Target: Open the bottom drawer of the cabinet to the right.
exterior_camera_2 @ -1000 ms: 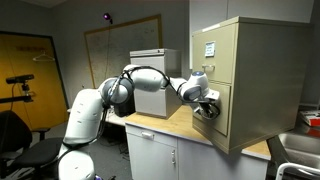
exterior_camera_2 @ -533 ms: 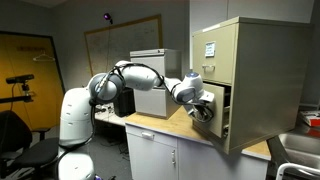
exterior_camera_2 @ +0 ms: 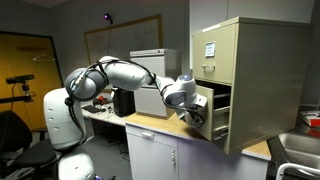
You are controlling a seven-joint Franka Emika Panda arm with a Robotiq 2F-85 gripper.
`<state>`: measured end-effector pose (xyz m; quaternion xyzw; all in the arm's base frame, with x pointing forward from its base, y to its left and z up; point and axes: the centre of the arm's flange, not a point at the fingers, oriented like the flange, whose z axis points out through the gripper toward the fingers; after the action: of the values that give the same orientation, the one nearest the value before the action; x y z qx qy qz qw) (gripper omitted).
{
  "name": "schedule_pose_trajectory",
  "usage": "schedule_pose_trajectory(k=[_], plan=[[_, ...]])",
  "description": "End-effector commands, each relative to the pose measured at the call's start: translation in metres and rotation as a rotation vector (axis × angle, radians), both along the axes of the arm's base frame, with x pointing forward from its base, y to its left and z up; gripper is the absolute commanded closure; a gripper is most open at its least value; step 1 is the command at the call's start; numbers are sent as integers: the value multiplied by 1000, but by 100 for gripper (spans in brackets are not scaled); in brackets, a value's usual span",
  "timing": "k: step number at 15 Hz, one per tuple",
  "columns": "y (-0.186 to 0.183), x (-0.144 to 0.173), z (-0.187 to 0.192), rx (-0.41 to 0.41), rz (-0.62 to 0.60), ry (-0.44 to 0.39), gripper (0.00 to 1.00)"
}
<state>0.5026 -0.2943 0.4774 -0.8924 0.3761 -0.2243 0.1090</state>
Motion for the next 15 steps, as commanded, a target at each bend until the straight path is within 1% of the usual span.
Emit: schedule_pose_trajectory(k=[1, 4, 7, 11, 15], plan=[[31, -72, -30, 32, 147, 47, 93], [50, -94, -24, 48, 169, 40, 93], [60, -106, -24, 59, 173, 29, 93], [66, -114, -22, 76, 177, 17, 93], [69, -115, -19, 82, 181, 10, 93]])
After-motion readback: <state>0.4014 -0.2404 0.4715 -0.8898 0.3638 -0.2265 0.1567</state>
